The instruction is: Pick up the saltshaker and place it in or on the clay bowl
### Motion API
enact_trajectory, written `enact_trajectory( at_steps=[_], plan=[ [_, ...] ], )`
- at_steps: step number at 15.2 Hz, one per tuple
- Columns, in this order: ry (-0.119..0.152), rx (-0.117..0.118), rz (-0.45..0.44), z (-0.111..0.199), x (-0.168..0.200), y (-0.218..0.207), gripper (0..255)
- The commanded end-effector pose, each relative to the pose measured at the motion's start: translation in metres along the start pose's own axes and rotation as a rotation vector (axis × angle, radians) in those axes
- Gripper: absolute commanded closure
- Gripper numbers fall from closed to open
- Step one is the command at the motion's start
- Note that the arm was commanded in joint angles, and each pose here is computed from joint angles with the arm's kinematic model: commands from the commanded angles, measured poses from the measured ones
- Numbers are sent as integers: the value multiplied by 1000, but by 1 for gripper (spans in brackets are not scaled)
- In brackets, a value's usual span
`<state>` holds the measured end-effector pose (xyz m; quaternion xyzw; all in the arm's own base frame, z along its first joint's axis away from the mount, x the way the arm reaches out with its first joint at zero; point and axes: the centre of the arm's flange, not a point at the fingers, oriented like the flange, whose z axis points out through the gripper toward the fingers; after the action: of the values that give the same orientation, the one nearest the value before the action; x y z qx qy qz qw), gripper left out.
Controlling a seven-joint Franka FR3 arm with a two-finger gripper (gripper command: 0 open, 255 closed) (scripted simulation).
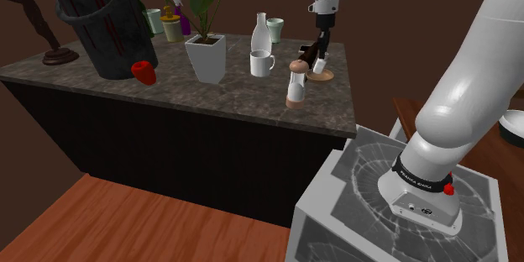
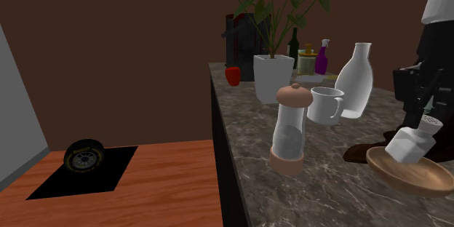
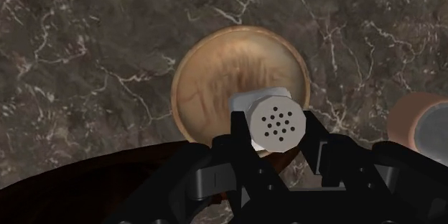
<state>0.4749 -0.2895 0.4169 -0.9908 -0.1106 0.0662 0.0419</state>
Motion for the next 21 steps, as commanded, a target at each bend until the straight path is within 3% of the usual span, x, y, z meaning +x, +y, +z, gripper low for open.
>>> enact_trajectory(
  at_steps=[1,5,6,11,15,21],
  plan=[
    [0,0,0,0,0,0,255],
    [0,0,0,0,0,0,255],
    [0,0,0,0,0,0,0],
    [0,0,0,0,0,0,0],
    [0,0,0,-50,0,0,0],
    [0,0,0,-50,0,0,0]
  ],
)
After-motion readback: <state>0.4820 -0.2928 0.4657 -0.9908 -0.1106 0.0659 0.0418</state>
